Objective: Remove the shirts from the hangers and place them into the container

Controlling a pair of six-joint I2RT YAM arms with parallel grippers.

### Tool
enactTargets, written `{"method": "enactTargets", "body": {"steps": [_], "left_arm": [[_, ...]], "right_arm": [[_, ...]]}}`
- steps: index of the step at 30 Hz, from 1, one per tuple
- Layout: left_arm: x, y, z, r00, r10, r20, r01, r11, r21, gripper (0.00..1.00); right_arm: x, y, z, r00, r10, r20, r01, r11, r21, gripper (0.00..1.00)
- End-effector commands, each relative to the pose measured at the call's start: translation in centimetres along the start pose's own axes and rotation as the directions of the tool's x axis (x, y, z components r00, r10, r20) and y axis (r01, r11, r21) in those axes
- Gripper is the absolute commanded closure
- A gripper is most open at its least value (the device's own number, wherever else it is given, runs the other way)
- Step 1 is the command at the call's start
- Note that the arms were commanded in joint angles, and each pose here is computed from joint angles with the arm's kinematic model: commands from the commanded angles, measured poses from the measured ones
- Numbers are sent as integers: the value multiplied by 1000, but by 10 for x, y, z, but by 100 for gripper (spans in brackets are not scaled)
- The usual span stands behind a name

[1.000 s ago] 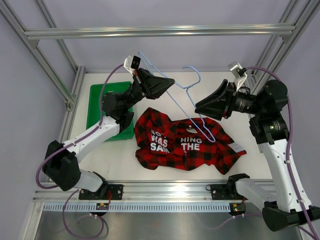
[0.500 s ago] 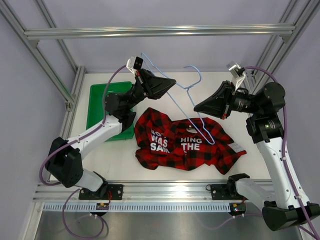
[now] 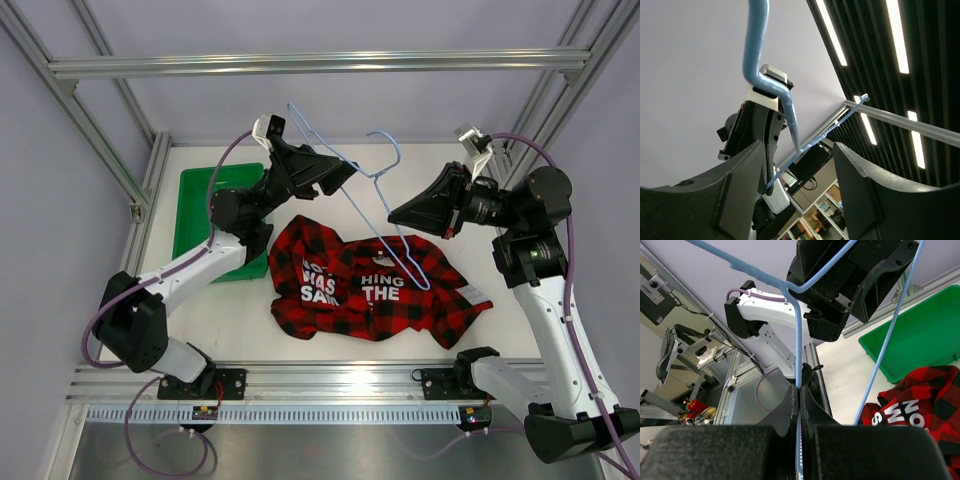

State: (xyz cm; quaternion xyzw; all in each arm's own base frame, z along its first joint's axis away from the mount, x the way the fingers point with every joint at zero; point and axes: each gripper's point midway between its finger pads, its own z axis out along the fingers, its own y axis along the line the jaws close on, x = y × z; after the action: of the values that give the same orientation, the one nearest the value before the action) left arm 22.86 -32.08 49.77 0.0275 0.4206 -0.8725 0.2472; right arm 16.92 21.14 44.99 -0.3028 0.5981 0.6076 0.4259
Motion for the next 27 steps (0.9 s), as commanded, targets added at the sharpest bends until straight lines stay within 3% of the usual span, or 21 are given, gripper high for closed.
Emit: {"method": "enactTargets", "body": {"steps": [1,3,9,10,11,12,13,14,15,16,17,18,20,23,27], "left_arm": [[10,-23,-5,997,68,-18,-67,996,57,35],[17,-27,-10,997,77,-18,-76,996,41,31],[43,-2,-37,980,191,-57,-198,965,-170,36],[51,-1,-46,968,239,-77,-250,942,-225,36],[53,-20,-46,943,322,-83,-332,926,-181,36],[59,-1,-54,944,309,-114,-329,894,-304,35],[60,1,-60,880,442,-173,-475,815,-333,34],[62,-17,-65,846,502,-180,-532,769,-355,34],[58,-10,-76,801,560,-212,-588,671,-451,35],[54,-14,-83,772,596,-222,-619,623,-478,37],[41,-4,-106,750,616,-241,-614,512,-601,40],[33,-13,-112,717,651,-251,-628,445,-638,41],[10,-6,-143,645,696,-315,-629,249,-736,40],[-9,-3,-164,583,722,-372,-615,93,-783,39],[-20,6,-174,545,729,-414,-605,-1,-797,37]], "right_arm": [[-11,9,-1,998,-49,40,48,999,10,100],[-17,3,0,997,-26,66,23,998,53,100],[-25,-18,-7,991,5,130,-36,970,239,100],[-27,-18,-9,989,5,146,-44,962,268,100],[-31,-23,-11,986,-2,169,-49,953,298,100],[-30,-27,-16,984,9,179,-72,933,353,100],[-33,-32,-20,980,-1,200,-80,915,396,100],[-36,-34,-23,976,-5,216,-89,902,422,100],[-34,-40,-29,973,16,231,-127,872,474,100],[-38,-50,-35,966,5,258,-146,836,530,100],[-39,-63,-41,963,7,271,-170,795,583,100],[-36,-70,-51,963,16,270,-192,743,641,100],[-40,-97,-67,954,27,298,-237,679,695,100],[-48,-120,-75,937,92,338,-308,676,670,100],[-63,-148,-86,933,87,349,-322,637,701,100]]}}
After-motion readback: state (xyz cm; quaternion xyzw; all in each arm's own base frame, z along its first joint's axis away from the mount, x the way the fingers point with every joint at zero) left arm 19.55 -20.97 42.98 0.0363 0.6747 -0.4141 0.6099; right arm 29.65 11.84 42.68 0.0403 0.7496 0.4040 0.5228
